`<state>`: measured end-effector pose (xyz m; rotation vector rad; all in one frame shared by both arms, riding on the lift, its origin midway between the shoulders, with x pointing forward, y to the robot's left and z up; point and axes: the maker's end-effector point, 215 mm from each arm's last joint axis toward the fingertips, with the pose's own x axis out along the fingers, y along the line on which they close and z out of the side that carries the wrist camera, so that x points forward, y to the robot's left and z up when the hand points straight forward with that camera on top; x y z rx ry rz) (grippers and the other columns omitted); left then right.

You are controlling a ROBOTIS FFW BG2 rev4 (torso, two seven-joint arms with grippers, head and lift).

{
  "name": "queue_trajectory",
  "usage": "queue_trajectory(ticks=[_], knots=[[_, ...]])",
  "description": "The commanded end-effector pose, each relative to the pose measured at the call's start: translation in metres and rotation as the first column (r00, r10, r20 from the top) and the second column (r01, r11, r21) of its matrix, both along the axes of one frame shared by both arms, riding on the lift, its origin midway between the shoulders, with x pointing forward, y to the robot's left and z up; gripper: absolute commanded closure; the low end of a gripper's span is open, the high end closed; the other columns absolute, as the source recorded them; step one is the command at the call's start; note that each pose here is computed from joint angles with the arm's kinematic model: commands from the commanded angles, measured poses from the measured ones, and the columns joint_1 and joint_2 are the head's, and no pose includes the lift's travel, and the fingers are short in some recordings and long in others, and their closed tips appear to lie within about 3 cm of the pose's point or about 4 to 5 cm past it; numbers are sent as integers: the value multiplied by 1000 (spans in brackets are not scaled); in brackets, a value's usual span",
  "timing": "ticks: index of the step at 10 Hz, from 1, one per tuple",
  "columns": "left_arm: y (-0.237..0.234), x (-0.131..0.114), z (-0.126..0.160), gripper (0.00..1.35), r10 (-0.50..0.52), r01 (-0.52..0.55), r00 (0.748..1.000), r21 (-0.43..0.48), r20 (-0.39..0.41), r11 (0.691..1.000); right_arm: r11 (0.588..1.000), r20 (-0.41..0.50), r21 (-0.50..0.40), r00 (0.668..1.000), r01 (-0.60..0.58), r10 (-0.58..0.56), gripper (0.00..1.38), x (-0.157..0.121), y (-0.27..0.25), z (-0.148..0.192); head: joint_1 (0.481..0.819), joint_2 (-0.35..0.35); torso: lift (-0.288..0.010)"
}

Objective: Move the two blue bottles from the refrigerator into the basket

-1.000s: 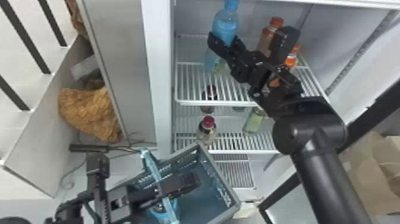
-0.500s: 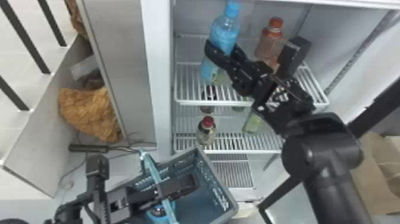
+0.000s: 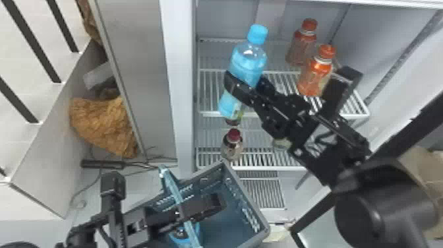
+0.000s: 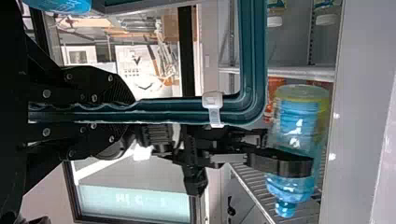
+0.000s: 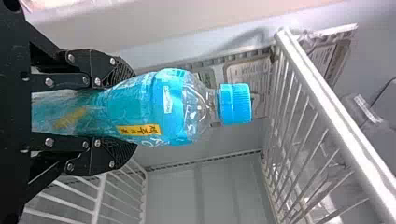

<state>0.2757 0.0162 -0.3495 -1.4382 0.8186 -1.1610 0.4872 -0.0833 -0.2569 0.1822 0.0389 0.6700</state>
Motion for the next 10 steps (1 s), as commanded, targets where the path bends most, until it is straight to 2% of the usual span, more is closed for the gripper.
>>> queue_trajectory(ticks=[1, 6, 10], knots=[[0, -2, -1, 1202, 3, -3, 1000, -2, -6, 1000, 1000, -24, -1, 1000, -7, 7, 1279, -23, -3, -1, 695, -99, -10], [0, -1, 0, 1202, 7, -7, 1000, -6, -6, 1000, 997, -177, 26, 981, -69, 72, 1279, -95, -2, -29, 695, -116, -10], [0, 2, 1, 1202, 12, -13, 1000, -7, -3, 1000, 992, -280, 41, 952, -118, 125, 1279, -128, 4, -55, 695, -117, -10]])
